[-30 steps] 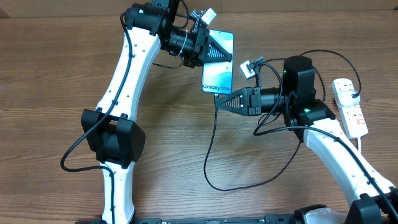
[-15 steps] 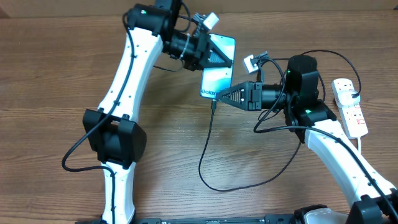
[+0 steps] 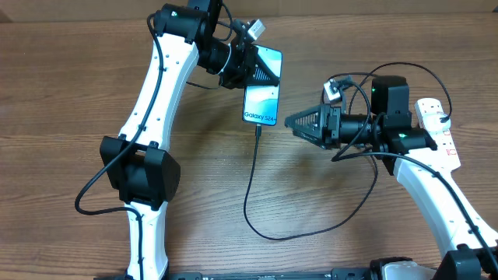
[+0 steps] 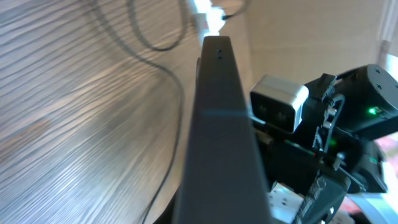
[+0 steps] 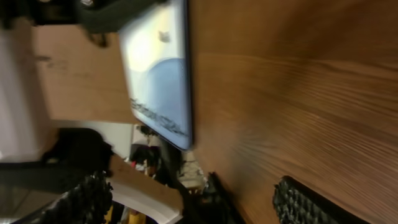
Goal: Plug charger to phone and switch on socket
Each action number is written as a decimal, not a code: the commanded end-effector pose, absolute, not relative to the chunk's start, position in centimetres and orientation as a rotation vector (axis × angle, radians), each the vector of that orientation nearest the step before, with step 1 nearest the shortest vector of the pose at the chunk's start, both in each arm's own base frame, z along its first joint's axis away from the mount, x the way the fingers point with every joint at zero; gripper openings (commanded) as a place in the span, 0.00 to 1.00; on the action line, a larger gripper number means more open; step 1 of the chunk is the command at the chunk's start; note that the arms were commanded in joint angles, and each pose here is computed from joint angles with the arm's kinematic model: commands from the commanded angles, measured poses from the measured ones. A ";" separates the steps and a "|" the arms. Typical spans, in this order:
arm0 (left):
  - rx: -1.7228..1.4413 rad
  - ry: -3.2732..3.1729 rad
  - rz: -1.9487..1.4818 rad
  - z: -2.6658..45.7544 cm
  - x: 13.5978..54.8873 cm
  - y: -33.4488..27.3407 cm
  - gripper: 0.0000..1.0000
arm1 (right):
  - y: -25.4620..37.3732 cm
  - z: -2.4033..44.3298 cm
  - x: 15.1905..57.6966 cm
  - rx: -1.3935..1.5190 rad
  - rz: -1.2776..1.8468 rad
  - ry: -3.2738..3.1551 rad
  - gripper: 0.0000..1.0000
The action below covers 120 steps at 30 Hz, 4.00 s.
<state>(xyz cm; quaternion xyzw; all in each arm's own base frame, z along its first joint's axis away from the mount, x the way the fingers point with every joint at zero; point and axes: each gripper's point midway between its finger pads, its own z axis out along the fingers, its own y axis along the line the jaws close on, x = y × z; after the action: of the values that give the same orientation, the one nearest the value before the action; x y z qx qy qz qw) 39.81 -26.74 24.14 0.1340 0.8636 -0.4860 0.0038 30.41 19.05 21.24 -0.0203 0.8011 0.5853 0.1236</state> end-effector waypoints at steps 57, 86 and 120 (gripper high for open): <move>0.581 2.301 -2.004 32.5 38.7 -30.1 0.04 | 24.0 25.0 29.0 -0.437 1.781 2.129 0.24; 0.634 2.300 -1.995 31.9 37.4 -29.7 0.04 | 23.8 25.3 30.9 -0.315 1.725 2.133 0.04; 0.708 2.342 -2.018 31.4 34.6 -30.8 0.04 | 22.7 26.8 33.2 -0.226 1.681 2.057 0.04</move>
<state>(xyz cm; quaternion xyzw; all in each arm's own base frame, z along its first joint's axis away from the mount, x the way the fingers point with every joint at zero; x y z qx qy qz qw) 37.87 -28.57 29.53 0.1862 0.7597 -0.6230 0.0022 28.01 24.66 26.15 -0.1459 0.7271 0.6585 0.1280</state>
